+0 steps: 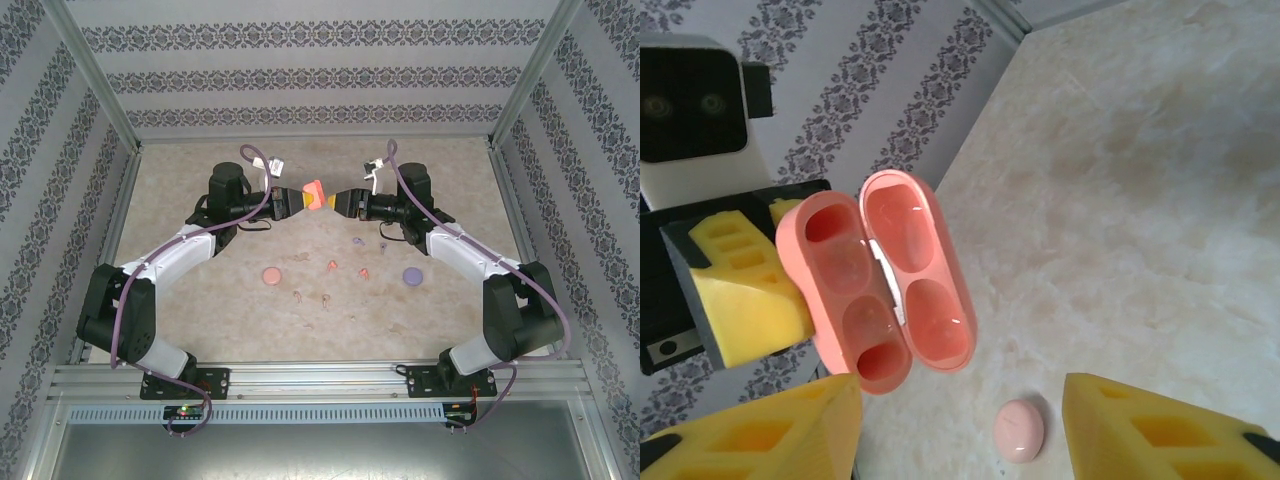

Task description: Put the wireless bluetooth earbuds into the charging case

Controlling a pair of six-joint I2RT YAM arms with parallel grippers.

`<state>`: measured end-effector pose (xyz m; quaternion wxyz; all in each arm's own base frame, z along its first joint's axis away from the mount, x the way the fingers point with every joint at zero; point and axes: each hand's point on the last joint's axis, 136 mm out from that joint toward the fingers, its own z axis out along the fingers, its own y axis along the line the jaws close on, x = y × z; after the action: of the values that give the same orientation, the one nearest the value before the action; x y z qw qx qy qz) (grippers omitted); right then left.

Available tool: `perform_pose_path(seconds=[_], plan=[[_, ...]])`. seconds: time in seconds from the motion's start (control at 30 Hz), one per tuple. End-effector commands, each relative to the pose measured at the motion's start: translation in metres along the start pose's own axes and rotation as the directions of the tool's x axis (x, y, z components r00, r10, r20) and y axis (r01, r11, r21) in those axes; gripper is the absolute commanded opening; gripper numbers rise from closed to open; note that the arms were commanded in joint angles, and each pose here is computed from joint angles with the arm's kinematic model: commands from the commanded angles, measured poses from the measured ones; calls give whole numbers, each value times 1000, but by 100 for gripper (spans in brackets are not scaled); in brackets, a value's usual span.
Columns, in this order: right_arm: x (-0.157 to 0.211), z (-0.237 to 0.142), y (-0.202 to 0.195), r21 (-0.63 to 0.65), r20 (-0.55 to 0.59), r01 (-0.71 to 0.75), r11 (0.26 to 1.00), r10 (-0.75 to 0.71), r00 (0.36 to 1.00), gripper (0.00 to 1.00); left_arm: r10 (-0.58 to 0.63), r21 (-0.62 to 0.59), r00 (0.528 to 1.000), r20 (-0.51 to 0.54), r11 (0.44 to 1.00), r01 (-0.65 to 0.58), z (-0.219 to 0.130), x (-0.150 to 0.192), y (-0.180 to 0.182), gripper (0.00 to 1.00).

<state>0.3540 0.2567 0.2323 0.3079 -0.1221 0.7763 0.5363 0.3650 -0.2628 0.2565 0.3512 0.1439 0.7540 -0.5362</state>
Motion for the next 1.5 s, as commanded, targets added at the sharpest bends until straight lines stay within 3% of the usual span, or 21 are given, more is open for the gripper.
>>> perform_pose_path(seconds=[0.0, 0.83, 0.97, 1.13, 1.33, 1.37, 1.47], plan=[[-9, 2, 15, -64, -4, 46, 997, -46, 999, 53, 69, 74, 997, 27, 995, -71, 3, -16, -26, 0], [-12, 14, 16, -104, -16, 27, 994, -29, 999, 38, 75, 86, 997, 16, 993, -77, 13, -13, -31, 0], [-14, 16, 18, -114, -16, 27, 993, -29, 999, 27, 70, 86, 998, 9, 994, -70, 15, -10, -30, 0], [-18, 16, 22, -122, -10, 31, 992, -32, 999, 0, 69, 86, 998, 9, 994, -69, 17, -8, -29, 0], [-20, 16, 21, -109, -6, 25, 994, -26, 1000, 0, 52, 56, 999, 12, 997, -53, 20, -6, -19, 0], [-20, 16, 20, -101, -5, 23, 995, -24, 1000, 0, 46, 35, 999, 15, 998, -47, 20, -6, -15, 4], [-18, 15, 7, -38, 3, 11, 999, -11, 1000, 0, 49, -67, 998, 26, 997, -47, 17, -8, 1, 36]])
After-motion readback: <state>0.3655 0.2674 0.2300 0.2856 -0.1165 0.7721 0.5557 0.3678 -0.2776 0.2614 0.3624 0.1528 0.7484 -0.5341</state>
